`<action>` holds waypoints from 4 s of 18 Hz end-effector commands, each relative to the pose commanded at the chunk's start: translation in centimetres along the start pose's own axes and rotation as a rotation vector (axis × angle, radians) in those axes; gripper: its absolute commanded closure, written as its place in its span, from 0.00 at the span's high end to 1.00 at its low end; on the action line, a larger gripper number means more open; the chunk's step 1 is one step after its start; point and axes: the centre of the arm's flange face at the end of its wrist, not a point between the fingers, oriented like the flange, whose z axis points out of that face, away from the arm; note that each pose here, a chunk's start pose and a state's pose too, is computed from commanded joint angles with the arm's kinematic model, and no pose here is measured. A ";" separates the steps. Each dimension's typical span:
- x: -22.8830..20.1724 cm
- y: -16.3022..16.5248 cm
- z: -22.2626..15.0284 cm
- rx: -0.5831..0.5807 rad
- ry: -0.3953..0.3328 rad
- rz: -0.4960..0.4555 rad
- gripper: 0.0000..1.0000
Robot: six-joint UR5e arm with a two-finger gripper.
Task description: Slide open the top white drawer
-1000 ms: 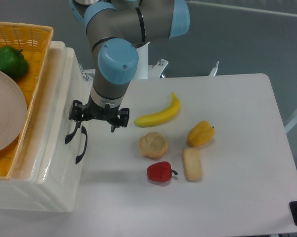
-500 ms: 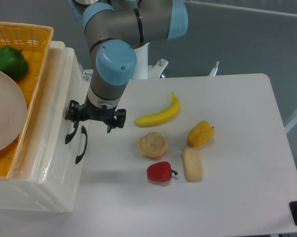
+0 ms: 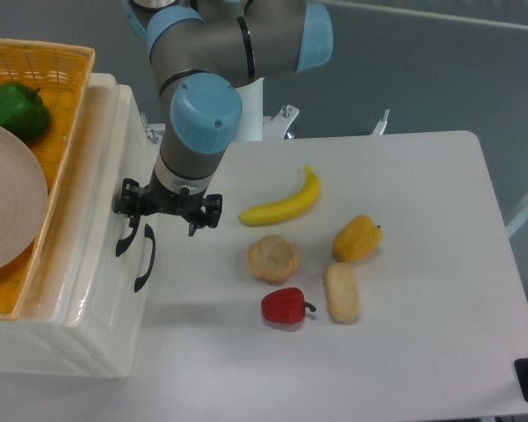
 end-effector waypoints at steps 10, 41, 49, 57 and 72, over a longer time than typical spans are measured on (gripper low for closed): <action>0.0 0.2 0.3 -0.013 0.002 -0.003 1.00; -0.3 0.4 0.2 -0.039 -0.047 -0.003 1.00; -0.4 0.5 0.1 -0.041 -0.072 -0.001 1.00; -0.5 0.2 -0.1 -0.034 -0.075 0.004 1.00; -2.0 0.0 -1.2 -0.013 -0.115 0.002 1.00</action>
